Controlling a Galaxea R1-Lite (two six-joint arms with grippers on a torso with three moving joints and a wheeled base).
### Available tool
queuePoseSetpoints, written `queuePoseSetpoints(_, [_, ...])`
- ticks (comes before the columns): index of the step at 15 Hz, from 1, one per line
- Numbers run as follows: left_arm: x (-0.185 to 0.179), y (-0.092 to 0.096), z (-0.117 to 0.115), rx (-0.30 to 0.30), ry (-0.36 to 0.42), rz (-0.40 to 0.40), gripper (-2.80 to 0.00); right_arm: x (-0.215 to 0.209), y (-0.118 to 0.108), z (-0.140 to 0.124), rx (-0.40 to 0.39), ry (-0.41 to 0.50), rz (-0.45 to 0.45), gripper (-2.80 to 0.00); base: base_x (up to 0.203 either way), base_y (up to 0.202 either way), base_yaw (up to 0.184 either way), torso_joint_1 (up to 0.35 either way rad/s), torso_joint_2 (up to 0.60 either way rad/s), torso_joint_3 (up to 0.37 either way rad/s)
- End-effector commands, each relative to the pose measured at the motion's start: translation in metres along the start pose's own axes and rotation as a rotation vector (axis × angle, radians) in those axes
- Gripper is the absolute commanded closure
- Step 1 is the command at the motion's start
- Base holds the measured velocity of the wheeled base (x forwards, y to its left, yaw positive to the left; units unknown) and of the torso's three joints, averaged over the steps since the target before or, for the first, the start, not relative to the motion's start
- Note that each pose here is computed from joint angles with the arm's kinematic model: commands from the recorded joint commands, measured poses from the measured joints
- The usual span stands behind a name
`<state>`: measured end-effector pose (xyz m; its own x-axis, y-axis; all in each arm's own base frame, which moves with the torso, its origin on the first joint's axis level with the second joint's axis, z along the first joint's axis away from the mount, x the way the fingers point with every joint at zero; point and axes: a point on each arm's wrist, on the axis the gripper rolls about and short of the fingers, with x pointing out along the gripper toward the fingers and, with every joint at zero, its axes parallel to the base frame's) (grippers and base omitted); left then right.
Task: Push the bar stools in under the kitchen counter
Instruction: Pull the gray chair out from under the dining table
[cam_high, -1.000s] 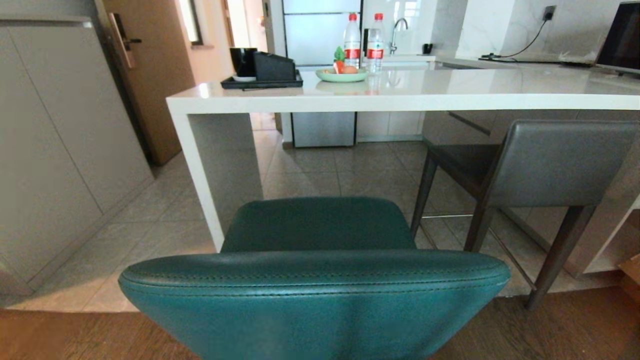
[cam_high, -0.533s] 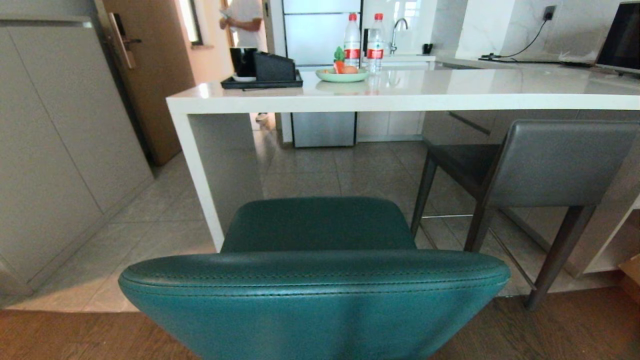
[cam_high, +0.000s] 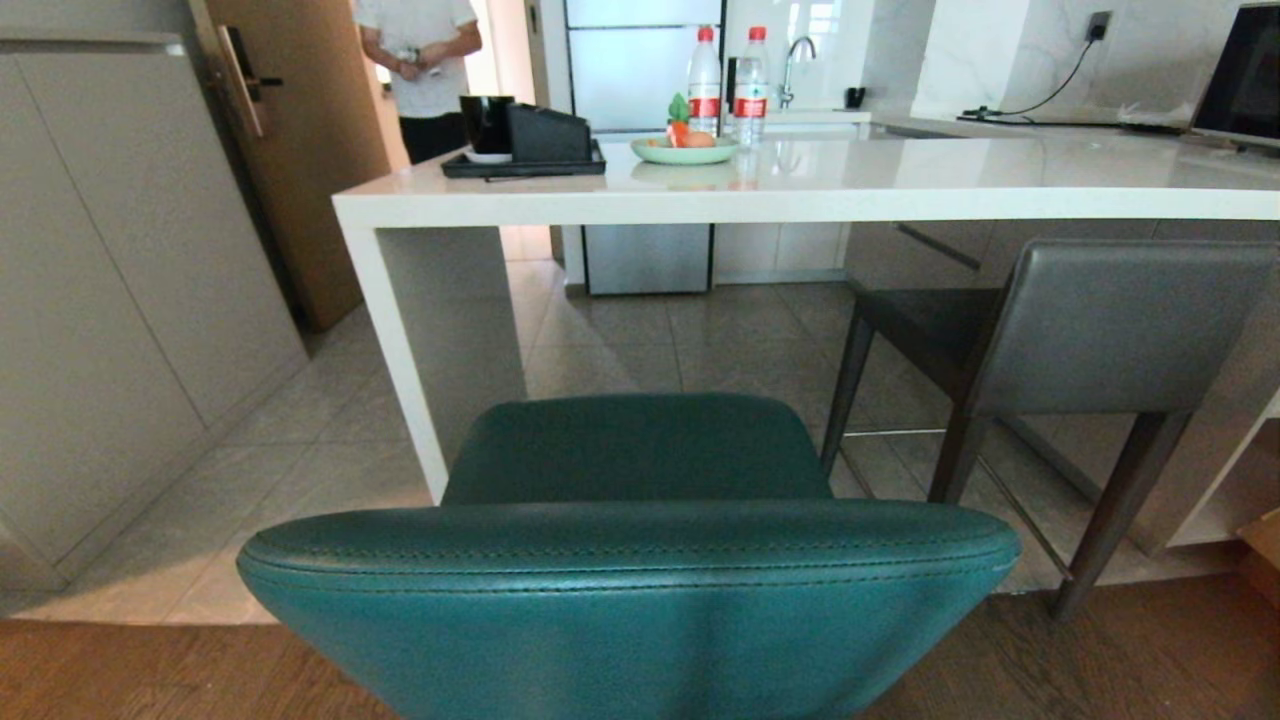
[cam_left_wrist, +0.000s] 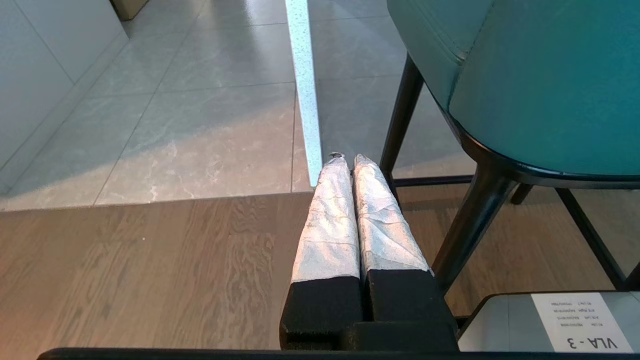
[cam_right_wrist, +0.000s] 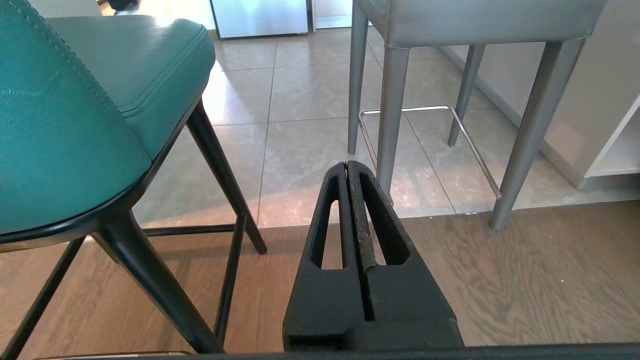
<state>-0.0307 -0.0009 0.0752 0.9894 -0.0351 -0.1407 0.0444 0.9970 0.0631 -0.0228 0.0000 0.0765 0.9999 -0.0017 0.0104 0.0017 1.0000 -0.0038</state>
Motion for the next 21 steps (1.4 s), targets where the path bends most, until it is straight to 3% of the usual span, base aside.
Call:
queuePoseSetpoints(1, [0.0000,0.0001,-0.0001,0.000,0.001,0.000,0.00,0.0001,0.0000,-0.0004,-0.001,0.001,0.000,0.00,0.000,0.000,0.000,0.000,0.00,0.000])
queuePoseSetpoints(8, [0.0000,0.0000,-0.0001,0.001,0.001,0.001,0.00,0.0001,0.0000,-0.0004,-0.001,0.001,0.000,0.00,-0.009,0.000,0.000,0.001,0.00,0.001])
queuePoseSetpoints(15, [0.0000,0.0000,-0.0001,0.000,0.001,0.001,0.00,0.0001,0.0000,-0.0004,-0.001,0.001,0.000,0.00,-0.191,0.000,-0.002,0.000,0.00,0.002])
queuePoseSetpoints(21, [0.0000,0.0000,-0.0001,0.000,0.001,0.001,0.00,0.0001,0.0000,-0.0004,-0.001,0.001,0.000,0.00,-0.012,0.000,-0.002,-0.001,0.00,0.001])
